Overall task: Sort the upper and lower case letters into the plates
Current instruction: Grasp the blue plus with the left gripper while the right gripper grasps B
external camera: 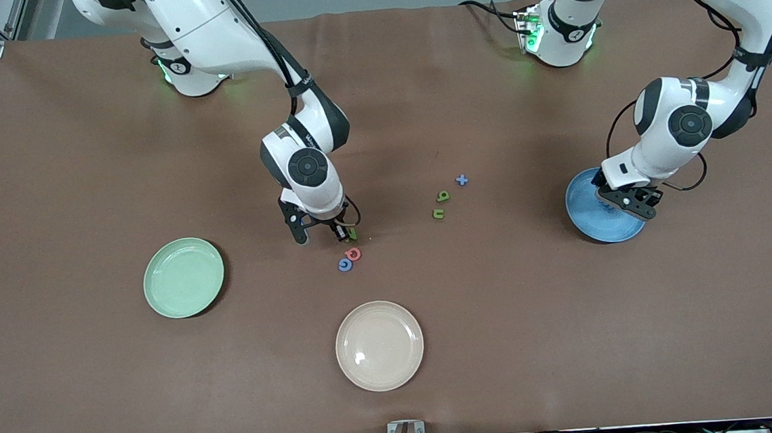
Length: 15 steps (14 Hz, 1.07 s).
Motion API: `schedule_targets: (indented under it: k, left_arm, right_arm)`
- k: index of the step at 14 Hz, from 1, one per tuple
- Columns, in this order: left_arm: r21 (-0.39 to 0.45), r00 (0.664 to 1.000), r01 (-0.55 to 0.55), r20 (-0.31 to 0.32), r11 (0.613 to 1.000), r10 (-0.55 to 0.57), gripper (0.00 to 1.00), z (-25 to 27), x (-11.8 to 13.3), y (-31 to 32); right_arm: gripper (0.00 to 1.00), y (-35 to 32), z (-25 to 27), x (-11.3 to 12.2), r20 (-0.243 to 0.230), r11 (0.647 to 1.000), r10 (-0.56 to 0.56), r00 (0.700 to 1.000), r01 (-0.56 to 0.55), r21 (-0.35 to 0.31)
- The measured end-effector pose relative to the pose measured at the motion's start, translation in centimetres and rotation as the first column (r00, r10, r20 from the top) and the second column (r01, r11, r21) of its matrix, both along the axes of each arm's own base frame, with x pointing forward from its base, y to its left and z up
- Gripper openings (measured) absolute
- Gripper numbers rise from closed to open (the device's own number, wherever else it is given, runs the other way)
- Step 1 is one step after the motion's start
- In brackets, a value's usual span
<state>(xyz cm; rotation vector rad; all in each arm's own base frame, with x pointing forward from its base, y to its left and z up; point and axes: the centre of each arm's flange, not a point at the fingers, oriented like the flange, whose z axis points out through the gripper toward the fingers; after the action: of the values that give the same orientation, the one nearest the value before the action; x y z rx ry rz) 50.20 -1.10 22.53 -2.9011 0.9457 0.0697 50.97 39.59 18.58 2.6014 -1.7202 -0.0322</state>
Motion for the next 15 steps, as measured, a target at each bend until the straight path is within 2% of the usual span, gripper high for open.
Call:
schedule_targets:
  k: [1,3,7,12,15]
  left_arm:
    - [0.009,1.0,-0.019,0.0,1.0,0.019,1.0,1.3,0.2,-2.1]
    - [-0.002,0.997,-0.068,0.026,0.998,0.068,1.0,3.3,0.0,-7.6]
    - [-0.057,0.986,-0.155,0.058,0.986,0.158,1.0,4.8,-2.1,-17.7]
    - [-0.111,0.967,-0.252,-0.005,0.961,0.253,1.0,3.1,-5.8,-27.1]
    - [-0.139,0.942,-0.335,-0.051,0.932,0.331,1.0,1.8,-7.5,-30.7]
  right_arm:
    - [0.61,0.0,0.0,0.0,0.0,1.0,0.0,1.0,0.0,0.0]
    - [0.61,0.0,0.0,0.0,0.0,1.0,0.0,1.0,0.0,0.0]
    - [0.61,-0.5,0.1,0.5,0.005,1.0,-0.009,1.0,0.009,-0.003]
    - [0.61,-1.6,0.5,1.8,0.013,1.0,0.018,1.0,-0.018,-0.003]
    - [0.6,-1.6,0.1,1.7,0.006,0.999,0.037,0.999,-0.037,-0.009]
